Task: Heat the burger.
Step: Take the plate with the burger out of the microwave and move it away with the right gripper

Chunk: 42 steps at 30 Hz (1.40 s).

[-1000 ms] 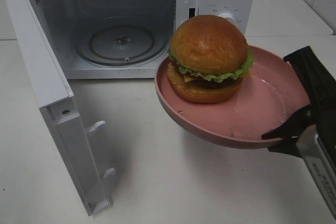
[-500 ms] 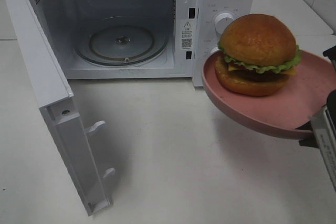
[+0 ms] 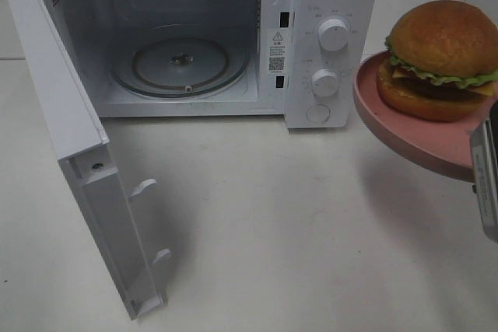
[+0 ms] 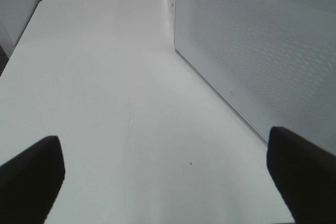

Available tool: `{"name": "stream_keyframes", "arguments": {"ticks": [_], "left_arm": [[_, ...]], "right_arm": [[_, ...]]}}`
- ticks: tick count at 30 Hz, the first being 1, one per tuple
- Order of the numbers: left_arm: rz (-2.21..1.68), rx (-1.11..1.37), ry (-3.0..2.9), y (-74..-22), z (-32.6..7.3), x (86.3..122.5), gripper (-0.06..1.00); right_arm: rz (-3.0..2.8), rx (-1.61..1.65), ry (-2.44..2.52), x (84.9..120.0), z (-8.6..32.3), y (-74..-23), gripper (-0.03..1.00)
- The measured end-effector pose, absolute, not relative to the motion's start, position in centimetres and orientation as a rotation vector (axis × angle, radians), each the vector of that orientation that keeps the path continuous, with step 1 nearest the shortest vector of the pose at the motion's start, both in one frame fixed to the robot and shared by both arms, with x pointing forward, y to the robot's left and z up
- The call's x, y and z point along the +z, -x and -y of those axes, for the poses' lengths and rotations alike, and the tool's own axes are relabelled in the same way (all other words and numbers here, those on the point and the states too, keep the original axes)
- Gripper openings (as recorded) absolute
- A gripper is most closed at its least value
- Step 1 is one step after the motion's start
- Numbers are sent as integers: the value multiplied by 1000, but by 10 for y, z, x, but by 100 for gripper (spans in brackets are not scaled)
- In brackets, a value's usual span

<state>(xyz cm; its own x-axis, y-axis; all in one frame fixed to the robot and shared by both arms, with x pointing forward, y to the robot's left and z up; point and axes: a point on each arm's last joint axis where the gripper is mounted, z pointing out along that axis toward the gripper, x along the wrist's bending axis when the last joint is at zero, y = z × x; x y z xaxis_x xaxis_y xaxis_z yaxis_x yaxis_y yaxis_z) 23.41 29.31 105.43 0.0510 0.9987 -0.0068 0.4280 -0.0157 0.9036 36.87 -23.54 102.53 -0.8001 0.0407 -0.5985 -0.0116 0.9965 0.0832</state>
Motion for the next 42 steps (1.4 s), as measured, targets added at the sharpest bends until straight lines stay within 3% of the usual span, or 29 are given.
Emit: {"name": "stream_keyframes", "arguments": {"ticks": [28, 42], "left_arm": [[-1483, 931, -1554, -234, -293, 1054, 99], [-1483, 931, -1554, -234, -293, 1054, 99]], "right_arm": [[-2338, -145, -762, 1025, 267, -368, 9], [-2263, -249, -1104, 1007, 257, -384, 9]]}}
